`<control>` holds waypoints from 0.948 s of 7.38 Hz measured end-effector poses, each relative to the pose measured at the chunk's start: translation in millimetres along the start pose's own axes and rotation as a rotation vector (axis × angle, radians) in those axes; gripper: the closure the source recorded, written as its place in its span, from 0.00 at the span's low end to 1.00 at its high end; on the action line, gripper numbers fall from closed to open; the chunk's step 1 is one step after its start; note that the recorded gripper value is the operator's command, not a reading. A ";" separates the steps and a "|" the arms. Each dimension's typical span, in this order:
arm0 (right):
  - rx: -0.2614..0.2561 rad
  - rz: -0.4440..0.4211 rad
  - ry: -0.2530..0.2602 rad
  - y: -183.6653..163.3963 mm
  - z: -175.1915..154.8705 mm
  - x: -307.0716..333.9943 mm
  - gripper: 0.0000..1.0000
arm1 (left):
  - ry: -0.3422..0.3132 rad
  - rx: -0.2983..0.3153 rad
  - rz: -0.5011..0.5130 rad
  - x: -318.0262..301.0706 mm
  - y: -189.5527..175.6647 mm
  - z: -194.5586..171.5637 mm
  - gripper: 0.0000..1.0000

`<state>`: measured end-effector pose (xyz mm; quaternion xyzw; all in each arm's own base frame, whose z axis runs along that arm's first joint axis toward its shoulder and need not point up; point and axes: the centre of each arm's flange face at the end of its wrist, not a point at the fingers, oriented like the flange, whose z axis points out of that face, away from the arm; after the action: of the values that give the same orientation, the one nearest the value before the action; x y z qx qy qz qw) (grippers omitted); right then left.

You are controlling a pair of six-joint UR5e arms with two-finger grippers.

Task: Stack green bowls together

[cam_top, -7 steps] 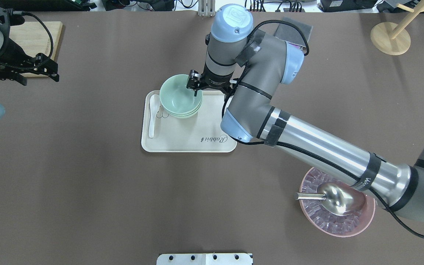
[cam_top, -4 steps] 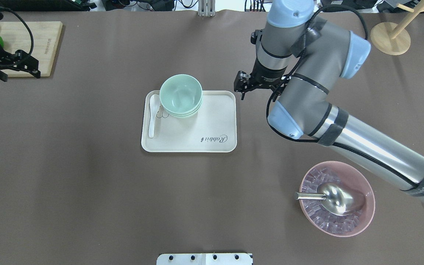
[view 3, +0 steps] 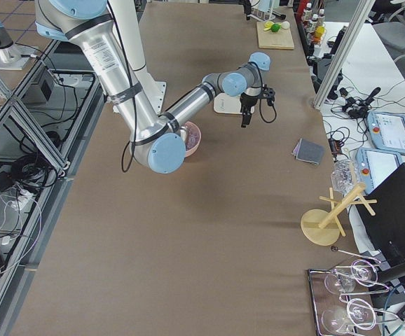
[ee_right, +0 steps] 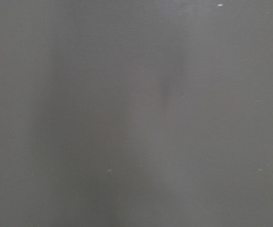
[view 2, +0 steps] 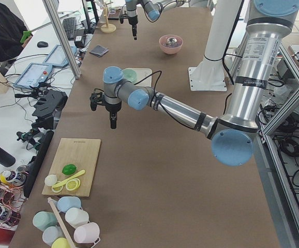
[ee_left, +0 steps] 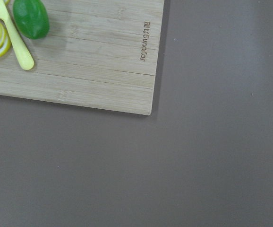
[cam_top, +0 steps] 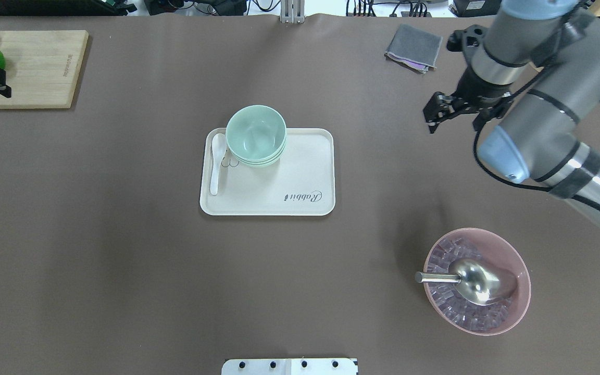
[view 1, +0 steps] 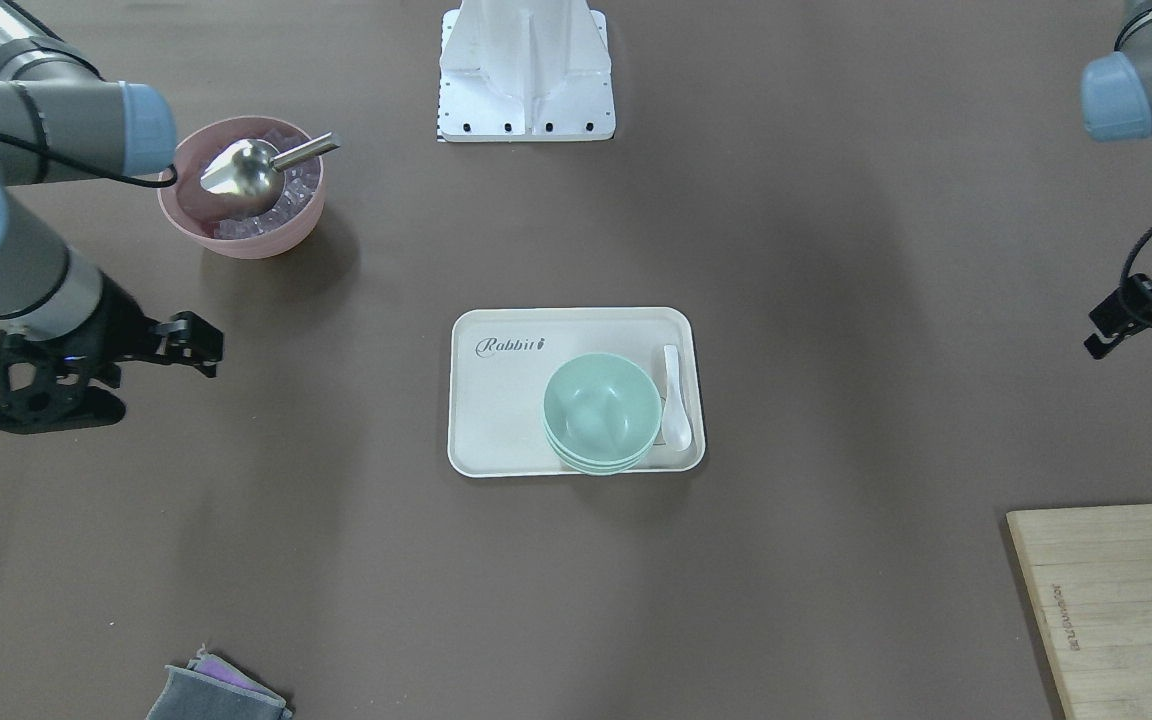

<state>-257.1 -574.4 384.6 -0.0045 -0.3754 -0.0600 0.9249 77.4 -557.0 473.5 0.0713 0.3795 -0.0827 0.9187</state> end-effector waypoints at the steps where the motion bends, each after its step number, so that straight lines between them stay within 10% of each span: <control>1: 0.000 -0.030 0.014 5.0 -4.9 54.4 0.00 | -0.016 0.004 0.041 -33.3 6.0 -5.6 0.02; 7: -0.010 -0.089 0.049 102.2 -26.5 320.7 0.00 | -0.058 -0.010 0.029 -97.9 28.7 -4.7 0.02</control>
<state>1.0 -508.9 592.3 0.0088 -0.3520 -0.1031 0.9303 11.7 -518.5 541.6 0.0696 0.3521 -0.0696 0.9308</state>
